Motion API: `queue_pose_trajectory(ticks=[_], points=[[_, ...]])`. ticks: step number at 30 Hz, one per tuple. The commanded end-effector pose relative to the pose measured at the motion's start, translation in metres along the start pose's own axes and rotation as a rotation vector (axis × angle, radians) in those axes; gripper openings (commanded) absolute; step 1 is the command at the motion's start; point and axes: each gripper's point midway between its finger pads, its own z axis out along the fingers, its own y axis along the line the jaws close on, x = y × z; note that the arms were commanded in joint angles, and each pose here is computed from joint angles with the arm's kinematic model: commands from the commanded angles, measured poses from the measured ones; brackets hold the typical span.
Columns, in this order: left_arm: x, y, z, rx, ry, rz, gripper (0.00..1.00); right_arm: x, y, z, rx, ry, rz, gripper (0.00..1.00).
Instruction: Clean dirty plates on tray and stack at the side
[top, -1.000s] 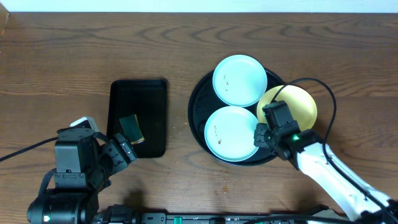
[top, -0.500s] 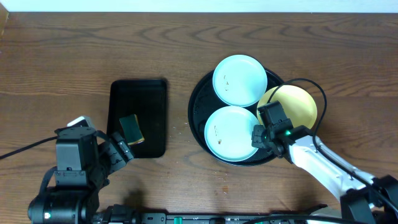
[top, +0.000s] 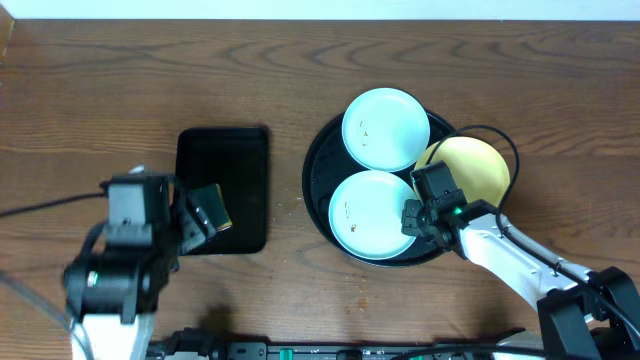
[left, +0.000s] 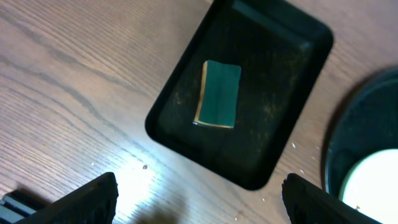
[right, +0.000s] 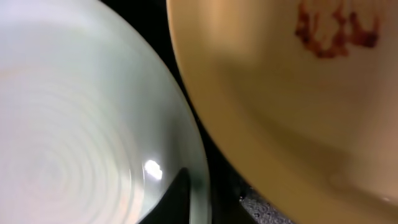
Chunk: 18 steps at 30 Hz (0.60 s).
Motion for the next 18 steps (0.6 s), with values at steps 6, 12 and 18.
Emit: queue_pose_trajectory(ticks=[6,12,18], points=[[0.005,-0.006,0.066,-0.14,0.201,0.031,0.85,-0.004,0.004,0.003,-0.009,-0.026,-0.076,0.09],[0.002,-0.017,0.117,-0.179,0.268,0.045,0.86,-0.004,0.004,0.003,-0.009,-0.026,-0.076,0.11],[0.017,-0.026,0.161,-0.189,0.369,0.053,0.86,-0.004,0.004,0.003,-0.009,-0.026,-0.076,0.14]])
